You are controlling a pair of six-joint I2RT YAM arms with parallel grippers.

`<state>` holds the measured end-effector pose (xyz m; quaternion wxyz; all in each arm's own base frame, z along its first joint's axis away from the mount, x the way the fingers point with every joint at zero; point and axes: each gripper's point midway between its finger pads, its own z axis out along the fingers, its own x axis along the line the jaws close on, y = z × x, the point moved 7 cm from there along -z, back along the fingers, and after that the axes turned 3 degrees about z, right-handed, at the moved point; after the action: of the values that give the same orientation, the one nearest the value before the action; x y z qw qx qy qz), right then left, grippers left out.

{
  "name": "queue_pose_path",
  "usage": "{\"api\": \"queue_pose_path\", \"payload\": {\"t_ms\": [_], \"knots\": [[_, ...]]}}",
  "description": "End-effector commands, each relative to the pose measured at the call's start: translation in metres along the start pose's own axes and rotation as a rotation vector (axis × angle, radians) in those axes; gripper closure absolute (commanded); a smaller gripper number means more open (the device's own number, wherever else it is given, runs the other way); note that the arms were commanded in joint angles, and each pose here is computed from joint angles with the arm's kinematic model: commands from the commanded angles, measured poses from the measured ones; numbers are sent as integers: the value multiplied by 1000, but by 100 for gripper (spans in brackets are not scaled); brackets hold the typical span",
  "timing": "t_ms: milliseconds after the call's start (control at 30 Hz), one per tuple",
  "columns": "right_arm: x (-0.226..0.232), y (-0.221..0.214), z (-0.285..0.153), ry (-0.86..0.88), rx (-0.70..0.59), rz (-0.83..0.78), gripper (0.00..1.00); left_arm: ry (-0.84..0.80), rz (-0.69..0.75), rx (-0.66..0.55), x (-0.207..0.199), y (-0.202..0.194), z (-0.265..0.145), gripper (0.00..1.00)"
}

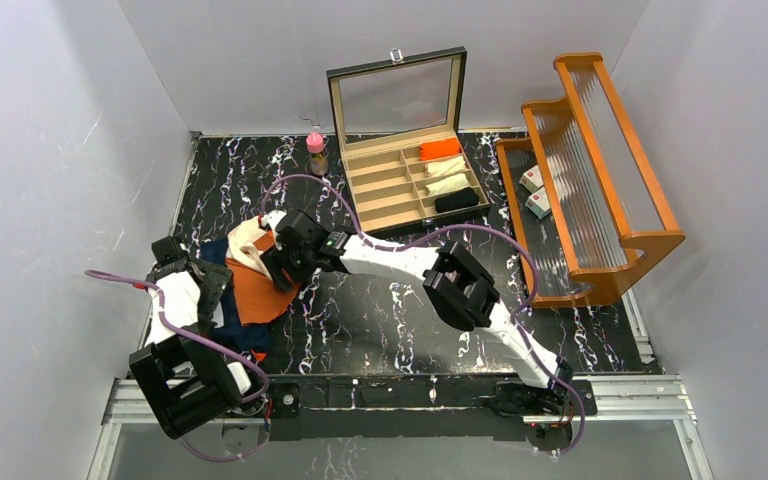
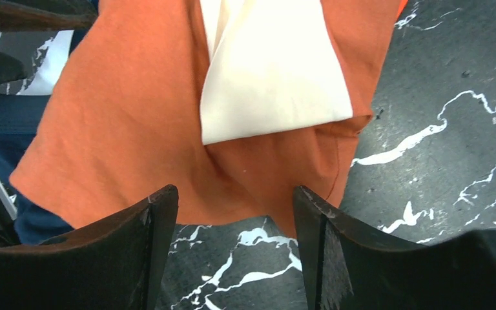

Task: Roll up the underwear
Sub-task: Move the underwear to the center of the board.

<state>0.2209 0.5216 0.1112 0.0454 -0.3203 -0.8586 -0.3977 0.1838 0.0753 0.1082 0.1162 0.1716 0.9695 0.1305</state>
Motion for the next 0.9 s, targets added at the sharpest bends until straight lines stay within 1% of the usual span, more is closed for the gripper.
{"api": "queue_pose_path", "payload": {"t_ms": [0,167,233,367,400,600,767,833,867], "knots": [[-6,27,3,13,-74,-58,31,-4,8,0,4,-3,4,10],[-17,18,20,-25,-35,-90,53,-29,23,45,3,-9,15,22],[-20,17,21,-45,-32,-100,64,-29,32,49,2,-8,19,27],[-21,24,11,-83,-56,-118,93,-62,63,57,-7,-2,23,39],[-22,28,7,-98,-68,-123,97,-65,70,58,-8,0,24,42],[-20,38,-30,-153,-89,-132,99,-104,121,55,-28,20,32,64],[-17,9,-61,-122,-33,-77,99,-187,159,35,-58,48,43,89],[-15,-2,-71,-109,-17,-43,99,-235,180,26,-74,61,51,96],[-12,-4,-77,-94,-10,-23,99,-257,188,19,-82,69,55,97]]}}
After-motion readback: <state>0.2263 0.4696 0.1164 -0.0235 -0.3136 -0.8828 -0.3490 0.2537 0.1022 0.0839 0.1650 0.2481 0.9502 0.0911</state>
